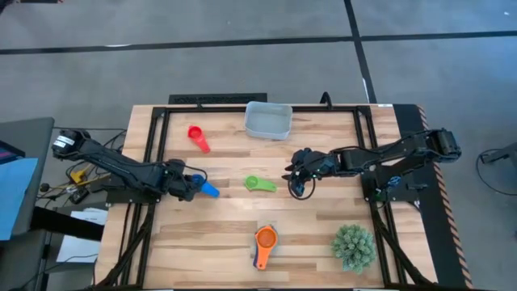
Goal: Nest measuring cups in basket
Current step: Stack the blue measuring cup on top of the orange measuring cup
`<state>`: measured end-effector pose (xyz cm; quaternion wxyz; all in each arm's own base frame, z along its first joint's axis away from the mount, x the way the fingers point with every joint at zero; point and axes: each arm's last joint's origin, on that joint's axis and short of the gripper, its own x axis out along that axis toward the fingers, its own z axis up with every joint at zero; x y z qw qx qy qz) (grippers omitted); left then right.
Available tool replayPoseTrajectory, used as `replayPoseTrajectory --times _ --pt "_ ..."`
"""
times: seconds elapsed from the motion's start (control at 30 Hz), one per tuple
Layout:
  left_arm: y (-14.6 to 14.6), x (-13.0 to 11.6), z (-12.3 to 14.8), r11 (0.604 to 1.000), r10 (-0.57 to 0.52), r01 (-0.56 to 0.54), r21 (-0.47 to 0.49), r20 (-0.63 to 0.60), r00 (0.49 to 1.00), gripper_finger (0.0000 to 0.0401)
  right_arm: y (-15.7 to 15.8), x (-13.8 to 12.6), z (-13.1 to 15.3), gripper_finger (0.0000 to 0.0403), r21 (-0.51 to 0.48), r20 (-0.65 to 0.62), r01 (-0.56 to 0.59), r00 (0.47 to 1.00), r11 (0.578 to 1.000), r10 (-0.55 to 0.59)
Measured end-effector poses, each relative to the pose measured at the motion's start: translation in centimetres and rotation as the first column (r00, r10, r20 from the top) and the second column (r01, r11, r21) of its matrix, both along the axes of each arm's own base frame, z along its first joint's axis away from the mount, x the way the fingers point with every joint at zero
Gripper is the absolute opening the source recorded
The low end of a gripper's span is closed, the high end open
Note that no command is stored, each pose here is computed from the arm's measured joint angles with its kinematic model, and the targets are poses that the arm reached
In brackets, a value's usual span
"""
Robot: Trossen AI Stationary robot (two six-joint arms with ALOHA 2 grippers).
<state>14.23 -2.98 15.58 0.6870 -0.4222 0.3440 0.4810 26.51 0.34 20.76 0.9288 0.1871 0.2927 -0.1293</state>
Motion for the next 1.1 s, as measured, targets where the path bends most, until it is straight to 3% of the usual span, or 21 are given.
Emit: replayPoseTrajectory --times 0.27,0.63,0.93,1.1 --pt "0.1 -0.1 -0.7 0.999 -0.042 0.042 0.029 0.000 0.999 0.0007 0.0 0.0 0.0 0.0180 0.000 0.000 0.000 1.000 1.000 0.000" --pt "-0.4 1.2 0.7 0.968 -0.243 0.243 0.059 0.006 0.970 0.0005 0.0 0.0 0.0 0.0176 -0.010 -0.002 -0.006 1.000 1.000 0.006" --pt "-1.0 3.6 5.4 0.869 -0.469 0.455 0.193 0.030 0.883 0.0006 0.0 0.0 0.0 0.0158 -0.025 -0.004 -0.016 1.000 1.000 0.016" --pt "-1.3 4.6 6.9 0.837 -0.524 0.490 0.243 0.101 0.846 0.0006 0.1 0.0 0.0 0.0126 -0.059 -0.013 -0.044 0.999 0.997 0.044"
